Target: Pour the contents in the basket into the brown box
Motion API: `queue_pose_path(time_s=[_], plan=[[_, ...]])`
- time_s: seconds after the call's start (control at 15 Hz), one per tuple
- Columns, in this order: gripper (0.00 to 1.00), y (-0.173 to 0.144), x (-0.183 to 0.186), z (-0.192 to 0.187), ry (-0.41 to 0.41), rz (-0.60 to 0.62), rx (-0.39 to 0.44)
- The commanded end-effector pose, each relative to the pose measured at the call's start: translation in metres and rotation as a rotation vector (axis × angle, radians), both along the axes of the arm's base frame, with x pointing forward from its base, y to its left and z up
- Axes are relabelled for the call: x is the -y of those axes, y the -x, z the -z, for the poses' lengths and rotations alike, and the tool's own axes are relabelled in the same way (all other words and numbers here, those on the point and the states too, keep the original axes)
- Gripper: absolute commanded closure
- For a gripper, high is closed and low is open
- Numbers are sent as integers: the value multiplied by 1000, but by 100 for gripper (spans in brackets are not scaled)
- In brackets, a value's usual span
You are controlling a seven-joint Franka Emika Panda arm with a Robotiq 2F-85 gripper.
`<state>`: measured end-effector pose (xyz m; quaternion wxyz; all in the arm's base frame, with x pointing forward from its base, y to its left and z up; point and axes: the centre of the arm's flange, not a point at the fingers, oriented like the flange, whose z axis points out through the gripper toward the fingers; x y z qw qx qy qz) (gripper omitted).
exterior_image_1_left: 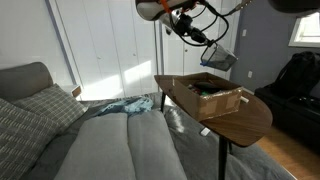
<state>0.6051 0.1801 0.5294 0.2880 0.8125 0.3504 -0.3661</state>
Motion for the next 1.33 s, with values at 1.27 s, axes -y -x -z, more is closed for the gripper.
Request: queue_pose_path(time_s=[1.27], plan=[[98,-44,-45,13,715,-203,-731]])
